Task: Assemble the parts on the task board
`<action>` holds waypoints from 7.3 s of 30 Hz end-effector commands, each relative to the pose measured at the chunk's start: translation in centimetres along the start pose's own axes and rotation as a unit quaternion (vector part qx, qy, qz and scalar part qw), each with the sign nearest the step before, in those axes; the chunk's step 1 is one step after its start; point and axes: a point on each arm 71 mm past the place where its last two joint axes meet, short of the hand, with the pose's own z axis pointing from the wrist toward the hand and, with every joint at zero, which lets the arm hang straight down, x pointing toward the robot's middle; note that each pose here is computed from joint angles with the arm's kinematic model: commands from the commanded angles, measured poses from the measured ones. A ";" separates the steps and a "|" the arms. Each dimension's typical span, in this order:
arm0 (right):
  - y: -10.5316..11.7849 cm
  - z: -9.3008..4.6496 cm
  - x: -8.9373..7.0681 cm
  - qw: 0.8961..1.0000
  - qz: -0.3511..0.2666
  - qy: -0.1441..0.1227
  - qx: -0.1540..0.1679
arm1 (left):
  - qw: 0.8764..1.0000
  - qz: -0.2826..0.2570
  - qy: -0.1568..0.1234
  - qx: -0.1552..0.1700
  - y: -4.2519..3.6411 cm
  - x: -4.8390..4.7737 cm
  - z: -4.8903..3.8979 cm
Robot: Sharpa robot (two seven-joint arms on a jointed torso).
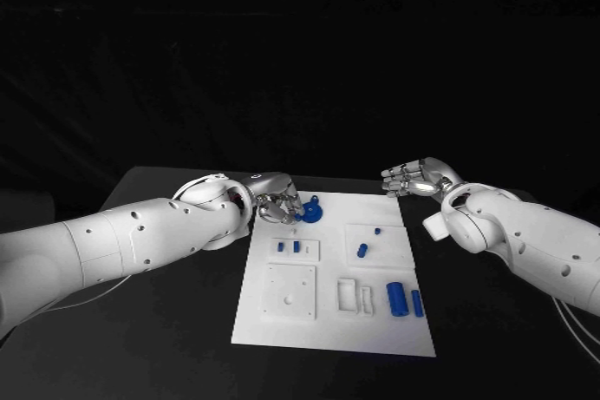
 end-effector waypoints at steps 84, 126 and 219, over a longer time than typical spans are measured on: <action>0.4 0.1 0.6 1.000 -0.003 0.010 -0.009 | 0.993 0.038 0.107 -0.040 0.65 3.28 1.45; 0.2 0.0 0.4 1.000 -0.017 0.011 -0.004 | 0.992 0.056 0.100 -0.048 1.51 3.25 0.99; 0.1 -3.0 7.8 0.878 -0.468 0.087 -0.045 | 0.907 -0.384 -0.161 -0.060 4.71 -2.97 -2.63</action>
